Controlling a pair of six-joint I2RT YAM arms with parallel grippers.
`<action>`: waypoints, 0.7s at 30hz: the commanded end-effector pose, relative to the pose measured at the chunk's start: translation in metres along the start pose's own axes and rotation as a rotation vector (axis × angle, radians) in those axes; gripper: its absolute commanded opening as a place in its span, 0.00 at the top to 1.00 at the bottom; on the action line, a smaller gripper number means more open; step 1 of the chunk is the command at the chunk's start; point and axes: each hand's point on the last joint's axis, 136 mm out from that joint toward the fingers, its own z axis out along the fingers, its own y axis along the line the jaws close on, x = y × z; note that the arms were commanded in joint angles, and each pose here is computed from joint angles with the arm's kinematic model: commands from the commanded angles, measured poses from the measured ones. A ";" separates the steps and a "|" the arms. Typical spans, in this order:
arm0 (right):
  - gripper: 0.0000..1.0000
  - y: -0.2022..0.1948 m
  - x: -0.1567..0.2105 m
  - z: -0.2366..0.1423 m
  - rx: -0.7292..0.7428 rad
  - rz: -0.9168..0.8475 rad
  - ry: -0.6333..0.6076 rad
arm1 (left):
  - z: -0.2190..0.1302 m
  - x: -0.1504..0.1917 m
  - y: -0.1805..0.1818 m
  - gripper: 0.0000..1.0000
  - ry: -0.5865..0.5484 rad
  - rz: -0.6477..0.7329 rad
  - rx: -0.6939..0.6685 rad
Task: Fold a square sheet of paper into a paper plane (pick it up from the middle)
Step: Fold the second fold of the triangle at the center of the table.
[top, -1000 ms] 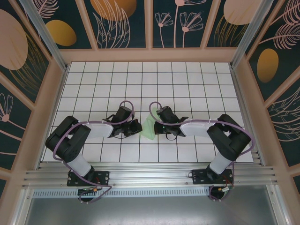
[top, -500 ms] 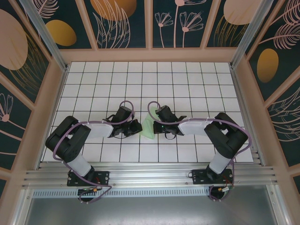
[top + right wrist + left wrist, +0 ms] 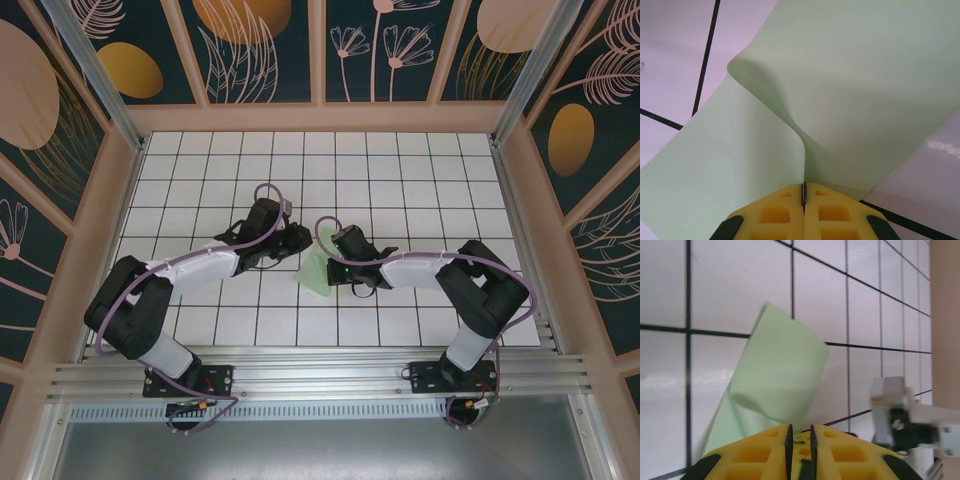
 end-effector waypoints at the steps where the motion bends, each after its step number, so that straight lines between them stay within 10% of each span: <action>1: 0.98 -0.009 0.013 0.007 0.036 -0.015 0.030 | 0.015 0.005 -0.008 0.82 0.054 -0.038 0.050; 21: 0.98 -0.009 0.016 0.010 0.030 -0.008 0.037 | 0.057 0.031 0.014 0.86 0.163 -0.169 0.101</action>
